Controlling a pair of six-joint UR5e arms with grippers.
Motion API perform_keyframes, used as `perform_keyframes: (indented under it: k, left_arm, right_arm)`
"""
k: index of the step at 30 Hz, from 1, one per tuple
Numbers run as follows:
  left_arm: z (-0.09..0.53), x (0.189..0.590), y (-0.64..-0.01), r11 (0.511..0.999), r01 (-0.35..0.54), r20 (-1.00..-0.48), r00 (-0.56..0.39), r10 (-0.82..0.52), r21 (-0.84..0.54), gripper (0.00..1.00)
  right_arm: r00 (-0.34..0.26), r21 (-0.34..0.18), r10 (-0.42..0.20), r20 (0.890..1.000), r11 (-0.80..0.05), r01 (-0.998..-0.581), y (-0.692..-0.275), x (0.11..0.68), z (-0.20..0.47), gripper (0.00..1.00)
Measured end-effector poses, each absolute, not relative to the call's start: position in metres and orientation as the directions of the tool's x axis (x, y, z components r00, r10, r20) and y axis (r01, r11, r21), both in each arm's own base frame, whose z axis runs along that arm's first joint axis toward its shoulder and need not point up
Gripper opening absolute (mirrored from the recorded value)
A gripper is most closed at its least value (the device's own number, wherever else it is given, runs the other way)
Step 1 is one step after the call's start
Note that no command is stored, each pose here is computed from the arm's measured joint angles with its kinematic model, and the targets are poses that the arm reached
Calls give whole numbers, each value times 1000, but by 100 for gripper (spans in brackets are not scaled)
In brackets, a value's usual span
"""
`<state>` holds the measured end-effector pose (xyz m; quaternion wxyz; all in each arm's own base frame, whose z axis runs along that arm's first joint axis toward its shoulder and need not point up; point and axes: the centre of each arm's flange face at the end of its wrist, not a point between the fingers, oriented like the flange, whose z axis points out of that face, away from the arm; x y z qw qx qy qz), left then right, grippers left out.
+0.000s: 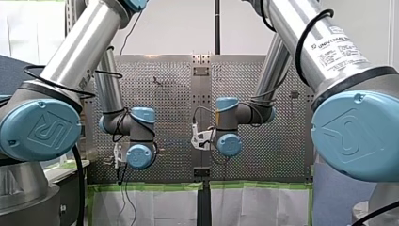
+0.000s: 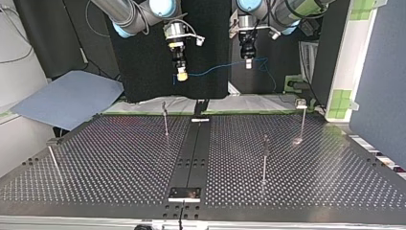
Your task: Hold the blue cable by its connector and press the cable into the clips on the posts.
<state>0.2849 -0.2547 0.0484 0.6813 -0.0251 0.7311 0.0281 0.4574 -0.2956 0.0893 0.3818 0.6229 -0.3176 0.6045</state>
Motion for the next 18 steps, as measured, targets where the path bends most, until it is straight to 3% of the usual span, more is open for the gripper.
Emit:
perform_keyframes:
  k: [9, 18]
  left_arm:
    - [48, 285, -255, 997, -75, -997, -71, 2, 7, 0]
    - [48, 285, -255, 997, -75, -997, -71, 2, 7, 0]
  right_arm:
    - [73, 96, 65, 995, -502, -860, -297, 457, 88, 0]
    - [187, 155, -20, 982, -474, -866, -295, 446, 47, 0]
